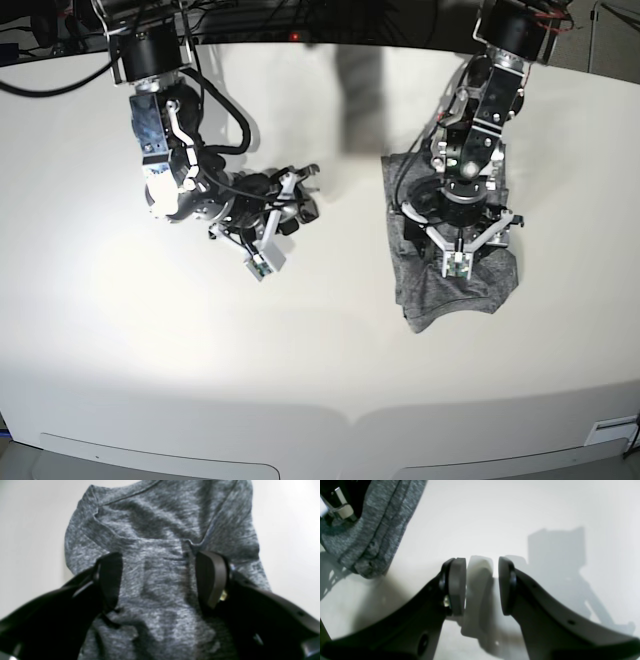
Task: Fold the T-shirt properly
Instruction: 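Press the left gripper on the bundle, squaring it, then release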
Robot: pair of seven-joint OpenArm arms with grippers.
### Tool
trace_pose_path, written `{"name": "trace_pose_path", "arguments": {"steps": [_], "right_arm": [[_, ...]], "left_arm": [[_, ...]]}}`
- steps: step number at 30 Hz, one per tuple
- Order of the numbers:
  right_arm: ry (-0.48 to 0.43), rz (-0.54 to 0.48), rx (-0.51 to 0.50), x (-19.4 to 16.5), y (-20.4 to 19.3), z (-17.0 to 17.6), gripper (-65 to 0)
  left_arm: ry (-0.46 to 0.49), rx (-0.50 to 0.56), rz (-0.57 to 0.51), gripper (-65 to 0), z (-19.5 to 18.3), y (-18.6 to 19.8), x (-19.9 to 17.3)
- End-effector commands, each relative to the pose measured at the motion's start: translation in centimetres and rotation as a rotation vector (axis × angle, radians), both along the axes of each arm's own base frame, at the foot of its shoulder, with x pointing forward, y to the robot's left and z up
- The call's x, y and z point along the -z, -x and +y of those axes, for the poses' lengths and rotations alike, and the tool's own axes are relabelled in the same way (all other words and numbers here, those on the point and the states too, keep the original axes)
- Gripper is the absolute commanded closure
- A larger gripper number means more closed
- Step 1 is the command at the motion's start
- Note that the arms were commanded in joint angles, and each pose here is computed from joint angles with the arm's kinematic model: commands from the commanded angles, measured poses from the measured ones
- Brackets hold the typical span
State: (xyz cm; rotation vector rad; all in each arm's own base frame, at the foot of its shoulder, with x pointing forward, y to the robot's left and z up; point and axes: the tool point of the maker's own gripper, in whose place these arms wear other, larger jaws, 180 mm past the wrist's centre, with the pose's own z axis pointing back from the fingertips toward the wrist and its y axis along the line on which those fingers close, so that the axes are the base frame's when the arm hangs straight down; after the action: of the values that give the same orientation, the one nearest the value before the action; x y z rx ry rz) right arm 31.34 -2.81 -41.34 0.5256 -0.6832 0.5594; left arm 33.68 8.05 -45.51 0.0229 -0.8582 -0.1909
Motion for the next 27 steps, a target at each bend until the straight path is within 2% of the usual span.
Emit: {"name": "trace_pose_path", "arguments": {"steps": [1, 4, 7, 13, 16, 22, 27], "right_arm": [[-0.031, -0.053, 0.003, -1.7, -1.3, 0.2, -22.2], [-0.041, -0.09, 0.029, -2.2, -2.0, -0.8, -22.2], [-0.093, -0.188, 0.121, -4.2, -4.1, -3.2, -22.2], [-0.111, -0.318, 0.368, -8.4, -7.6, -11.4, -22.2], [-0.1, -0.329, 0.445, -9.5, -7.6, -14.6, -22.2], [-0.145, -0.305, 0.502, -10.5, -7.2, -17.5, -22.2], [-0.135, -0.296, 0.5, -10.4, -7.1, -17.6, -22.2]], "left_arm": [[0.014, 0.04, 0.25, -44.8, -1.0, 4.7, 4.0], [0.016, 0.04, 0.253, -44.8, -1.0, 4.8, 4.1], [0.05, 0.031, 0.261, -44.7, -1.4, 4.9, 4.1], [0.133, 0.1, 0.159, -44.7, -4.3, 3.0, 2.2], [0.134, 0.104, 0.136, -44.7, -4.4, 2.0, 1.5], [0.131, 0.109, 0.07, -44.7, -4.6, -1.3, -0.8], [0.117, 0.108, 0.114, -44.7, -4.4, -2.3, -1.4]]}}
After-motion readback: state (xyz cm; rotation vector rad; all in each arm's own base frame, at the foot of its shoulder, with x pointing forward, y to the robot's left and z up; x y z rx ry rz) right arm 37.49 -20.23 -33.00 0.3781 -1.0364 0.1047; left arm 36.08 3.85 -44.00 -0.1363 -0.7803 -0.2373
